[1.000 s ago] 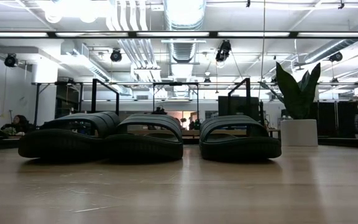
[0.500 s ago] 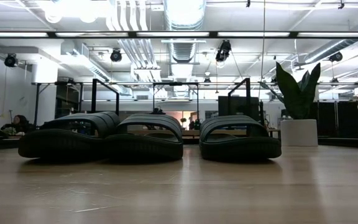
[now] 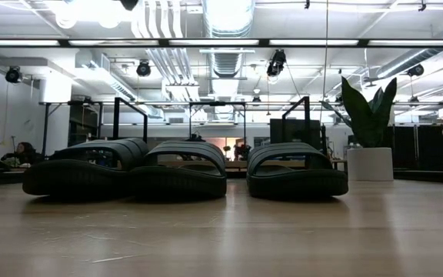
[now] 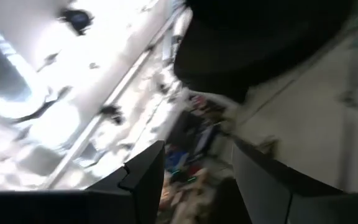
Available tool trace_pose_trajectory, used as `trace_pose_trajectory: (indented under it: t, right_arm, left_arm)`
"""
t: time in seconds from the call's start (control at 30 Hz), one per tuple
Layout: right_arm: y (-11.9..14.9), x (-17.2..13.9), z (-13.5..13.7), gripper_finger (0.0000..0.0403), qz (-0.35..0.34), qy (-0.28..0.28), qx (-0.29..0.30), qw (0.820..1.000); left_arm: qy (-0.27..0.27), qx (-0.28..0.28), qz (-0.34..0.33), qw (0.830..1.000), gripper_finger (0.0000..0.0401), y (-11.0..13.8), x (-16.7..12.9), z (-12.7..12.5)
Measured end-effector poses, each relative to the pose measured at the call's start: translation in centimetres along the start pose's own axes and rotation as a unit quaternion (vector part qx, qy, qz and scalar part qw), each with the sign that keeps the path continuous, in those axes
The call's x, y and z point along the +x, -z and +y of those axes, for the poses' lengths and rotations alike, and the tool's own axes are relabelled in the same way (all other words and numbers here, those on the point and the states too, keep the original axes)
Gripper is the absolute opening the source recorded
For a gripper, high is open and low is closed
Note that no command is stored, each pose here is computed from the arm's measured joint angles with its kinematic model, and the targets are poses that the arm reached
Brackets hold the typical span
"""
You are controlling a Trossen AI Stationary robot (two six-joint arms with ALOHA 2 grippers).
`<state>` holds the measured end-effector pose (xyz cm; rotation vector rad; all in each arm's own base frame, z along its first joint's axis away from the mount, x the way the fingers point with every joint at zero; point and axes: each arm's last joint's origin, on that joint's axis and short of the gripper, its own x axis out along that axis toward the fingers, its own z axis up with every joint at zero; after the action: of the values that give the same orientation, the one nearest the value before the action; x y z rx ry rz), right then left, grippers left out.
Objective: Pick and place slides into the shelf
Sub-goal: Put the black slide on the shelf
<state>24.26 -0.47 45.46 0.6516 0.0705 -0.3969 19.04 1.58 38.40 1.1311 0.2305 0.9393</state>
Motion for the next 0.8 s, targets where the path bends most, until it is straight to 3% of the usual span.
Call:
trace_pose_trajectory:
  t: [0.13, 0.27, 0.43, 0.57, 0.8]
  right_arm:
    - [-0.3, 0.1, -0.4, 0.0049, -0.010, 0.012, 0.013, 1.000]
    - [-0.9, 0.3, -0.5, 0.0049, -0.035, 0.016, 0.025, 0.999]
    - [-1.4, 0.4, -0.5, 0.0049, -0.056, 0.010, 0.034, 0.998]
    - [-1.5, 0.4, -0.8, 0.0049, -0.075, 0.038, 0.040, 0.996]
    - [-1.7, 0.4, -0.9, 0.0049, -0.097, 0.056, 0.053, 0.992]
  left_arm:
    - [-0.046, 0.066, 0.007, 0.997, 0.0172, -0.8, 0.8, -0.3]
    - [-0.034, 0.149, 0.010, 0.988, 0.0172, -1.5, 1.6, -2.2]
    - [-0.035, 0.170, 0.015, 0.985, 0.0171, -2.1, 2.3, -4.0]
    - [-0.050, 0.153, 0.039, 0.986, 0.0171, -2.5, 2.9, -4.8]
    - [-0.044, 0.170, 0.042, 0.984, 0.0171, -3.5, 3.9, -6.3]
